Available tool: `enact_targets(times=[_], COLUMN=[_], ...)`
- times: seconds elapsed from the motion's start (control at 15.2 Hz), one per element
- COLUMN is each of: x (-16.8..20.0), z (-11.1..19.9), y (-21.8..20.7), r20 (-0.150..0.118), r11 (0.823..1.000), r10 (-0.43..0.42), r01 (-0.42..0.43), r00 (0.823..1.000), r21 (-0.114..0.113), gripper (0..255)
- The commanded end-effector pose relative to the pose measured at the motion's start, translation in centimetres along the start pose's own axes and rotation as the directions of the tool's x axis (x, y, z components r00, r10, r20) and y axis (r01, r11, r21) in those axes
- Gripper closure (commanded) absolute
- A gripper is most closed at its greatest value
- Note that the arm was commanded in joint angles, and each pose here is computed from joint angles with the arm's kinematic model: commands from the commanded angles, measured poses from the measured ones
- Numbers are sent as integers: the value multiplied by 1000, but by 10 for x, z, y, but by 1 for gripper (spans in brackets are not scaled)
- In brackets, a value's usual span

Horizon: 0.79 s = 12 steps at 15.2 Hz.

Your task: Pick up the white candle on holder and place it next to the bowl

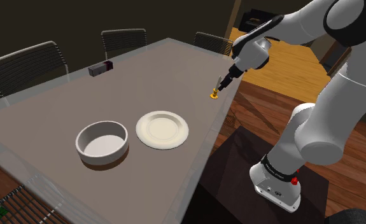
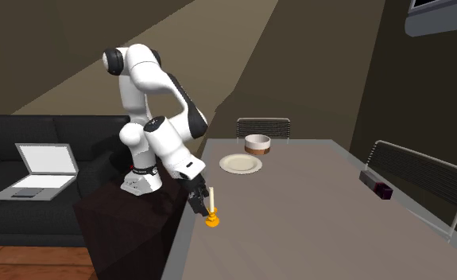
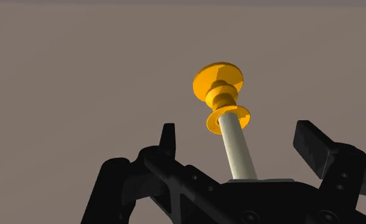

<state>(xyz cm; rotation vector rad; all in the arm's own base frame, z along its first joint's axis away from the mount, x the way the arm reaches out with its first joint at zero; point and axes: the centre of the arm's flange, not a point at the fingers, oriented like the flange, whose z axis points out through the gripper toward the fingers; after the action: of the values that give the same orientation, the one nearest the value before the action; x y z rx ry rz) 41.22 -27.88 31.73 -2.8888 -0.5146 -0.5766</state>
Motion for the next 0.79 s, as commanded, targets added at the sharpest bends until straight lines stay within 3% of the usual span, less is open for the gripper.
enact_targets(times=[0.0,0.2,0.73], x=[0,0,0], z=[10,29,29], y=[2,2,2], r20=[-3,-3,-3], r11=[1000,1000,1000], r10=[-1,-1,-1], r01=[1,1,1], r00=[1000,1000,1000], r21=[-1,-1,-1], gripper=[0,0,0])
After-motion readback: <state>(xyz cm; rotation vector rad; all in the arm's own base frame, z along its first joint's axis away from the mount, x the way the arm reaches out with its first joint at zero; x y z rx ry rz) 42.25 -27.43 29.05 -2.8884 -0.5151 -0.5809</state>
